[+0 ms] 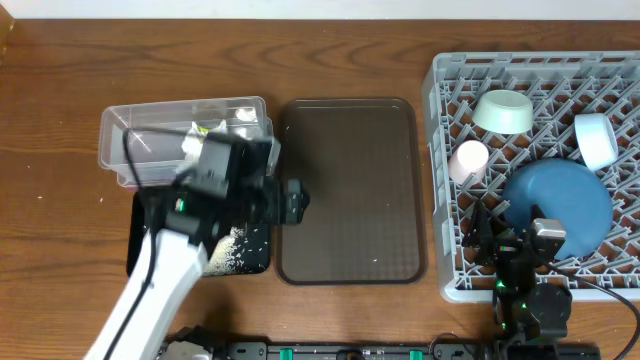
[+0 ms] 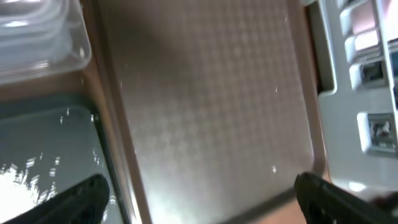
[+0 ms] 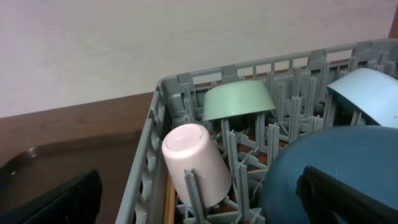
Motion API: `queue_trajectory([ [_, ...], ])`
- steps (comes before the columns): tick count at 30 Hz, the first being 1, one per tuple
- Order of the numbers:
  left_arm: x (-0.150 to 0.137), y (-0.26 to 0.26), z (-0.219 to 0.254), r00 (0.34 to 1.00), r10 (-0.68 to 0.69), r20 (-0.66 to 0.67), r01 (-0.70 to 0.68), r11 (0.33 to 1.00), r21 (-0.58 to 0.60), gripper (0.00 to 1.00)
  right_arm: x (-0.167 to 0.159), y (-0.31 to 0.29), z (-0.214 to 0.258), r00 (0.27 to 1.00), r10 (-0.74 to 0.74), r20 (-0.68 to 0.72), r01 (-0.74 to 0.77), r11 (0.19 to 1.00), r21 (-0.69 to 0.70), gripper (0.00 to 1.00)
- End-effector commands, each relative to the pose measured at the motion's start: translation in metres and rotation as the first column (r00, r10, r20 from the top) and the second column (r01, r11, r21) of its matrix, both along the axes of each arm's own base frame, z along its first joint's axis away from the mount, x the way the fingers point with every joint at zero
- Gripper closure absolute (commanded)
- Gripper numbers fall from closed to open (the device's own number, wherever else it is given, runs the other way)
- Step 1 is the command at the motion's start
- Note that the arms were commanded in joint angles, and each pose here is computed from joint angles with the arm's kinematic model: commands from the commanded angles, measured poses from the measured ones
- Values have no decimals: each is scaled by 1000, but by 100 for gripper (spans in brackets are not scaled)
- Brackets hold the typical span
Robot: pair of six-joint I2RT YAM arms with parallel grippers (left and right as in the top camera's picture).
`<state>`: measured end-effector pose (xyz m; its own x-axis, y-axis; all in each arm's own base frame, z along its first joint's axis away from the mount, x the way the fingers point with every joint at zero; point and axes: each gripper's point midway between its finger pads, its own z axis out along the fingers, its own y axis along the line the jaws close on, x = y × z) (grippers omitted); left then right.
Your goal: Sort waste into correct bins and load items into the dishwasher rack
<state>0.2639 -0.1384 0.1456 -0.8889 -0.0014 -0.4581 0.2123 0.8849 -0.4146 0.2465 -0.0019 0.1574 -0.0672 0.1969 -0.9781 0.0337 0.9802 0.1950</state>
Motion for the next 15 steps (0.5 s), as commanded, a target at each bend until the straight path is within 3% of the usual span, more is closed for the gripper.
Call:
queue_trajectory([
  [1, -18, 7, -17, 999, 10, 48, -9, 1000, -11, 2, 0, -1, 0, 1000, -4, 1, 4, 1000, -14, 1],
  [7, -27, 9, -35, 970, 38, 239, -17, 996, -90, 2, 0, -1, 0, 1000, -4, 1, 4, 1000, -14, 1],
  [15, -26, 9, -32, 881, 105, 461, -6, 977, -211, 2, 0, -1, 0, 1000, -4, 1, 4, 1000, -14, 1],
])
